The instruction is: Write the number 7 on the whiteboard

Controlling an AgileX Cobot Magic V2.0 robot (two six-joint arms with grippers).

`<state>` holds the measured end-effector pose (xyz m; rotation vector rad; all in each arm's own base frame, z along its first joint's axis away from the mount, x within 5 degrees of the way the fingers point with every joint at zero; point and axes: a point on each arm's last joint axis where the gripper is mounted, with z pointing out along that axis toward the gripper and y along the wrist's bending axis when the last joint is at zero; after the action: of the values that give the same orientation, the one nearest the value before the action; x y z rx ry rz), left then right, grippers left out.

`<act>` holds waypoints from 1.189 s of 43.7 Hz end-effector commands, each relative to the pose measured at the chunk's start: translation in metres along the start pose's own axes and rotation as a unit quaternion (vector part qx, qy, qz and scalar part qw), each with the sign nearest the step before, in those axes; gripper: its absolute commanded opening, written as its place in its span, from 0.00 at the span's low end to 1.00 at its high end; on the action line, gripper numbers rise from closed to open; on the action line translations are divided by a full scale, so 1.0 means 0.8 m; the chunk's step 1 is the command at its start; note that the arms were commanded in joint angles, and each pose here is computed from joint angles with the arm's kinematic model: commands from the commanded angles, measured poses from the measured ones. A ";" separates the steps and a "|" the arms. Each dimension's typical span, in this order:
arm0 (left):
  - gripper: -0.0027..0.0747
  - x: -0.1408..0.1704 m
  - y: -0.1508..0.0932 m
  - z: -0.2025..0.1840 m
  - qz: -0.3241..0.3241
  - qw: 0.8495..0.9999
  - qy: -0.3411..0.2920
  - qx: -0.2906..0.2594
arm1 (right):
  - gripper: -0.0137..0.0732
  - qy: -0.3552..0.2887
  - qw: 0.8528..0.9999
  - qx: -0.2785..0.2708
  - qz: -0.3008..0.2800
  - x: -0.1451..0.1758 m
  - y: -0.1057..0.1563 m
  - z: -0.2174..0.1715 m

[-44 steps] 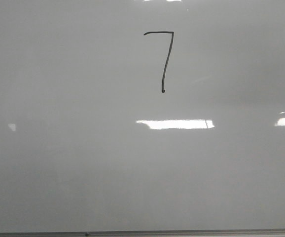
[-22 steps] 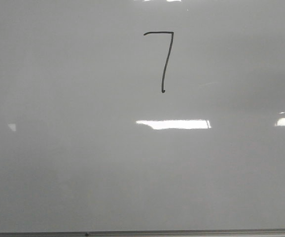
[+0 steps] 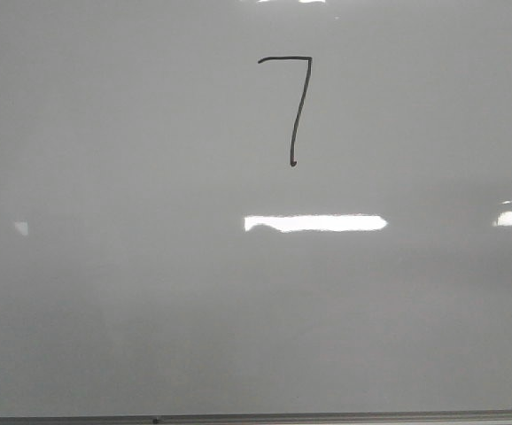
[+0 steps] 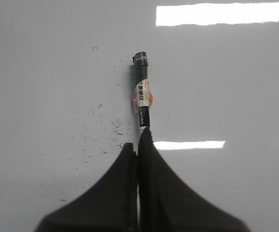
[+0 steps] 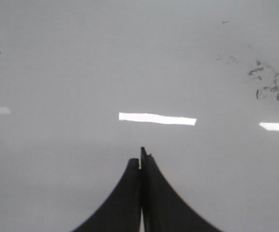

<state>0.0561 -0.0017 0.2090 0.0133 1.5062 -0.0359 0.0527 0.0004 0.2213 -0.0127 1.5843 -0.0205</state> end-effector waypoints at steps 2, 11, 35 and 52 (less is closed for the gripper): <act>0.01 -0.005 -0.001 -0.001 -0.006 0.999 -0.041 0.004 | 0.08 -0.075 0.997 0.023 -0.004 0.008 -0.004 0.001; 0.01 -0.005 -0.001 -0.001 -0.006 0.999 -0.041 0.004 | 0.08 -0.060 0.998 0.022 -0.004 0.017 -0.003 0.003; 0.01 -0.005 -0.001 -0.001 -0.006 0.999 -0.041 0.004 | 0.08 -0.105 0.994 0.019 0.024 0.007 -0.003 0.001; 0.01 -0.005 -0.001 -0.001 -0.006 0.999 -0.041 0.004 | 0.08 -0.103 0.994 0.015 0.017 0.007 -0.002 0.001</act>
<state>0.0561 -0.0017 0.2090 0.0133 1.5062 -0.0359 0.0565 -0.0022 0.2056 0.0454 1.4890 -0.0142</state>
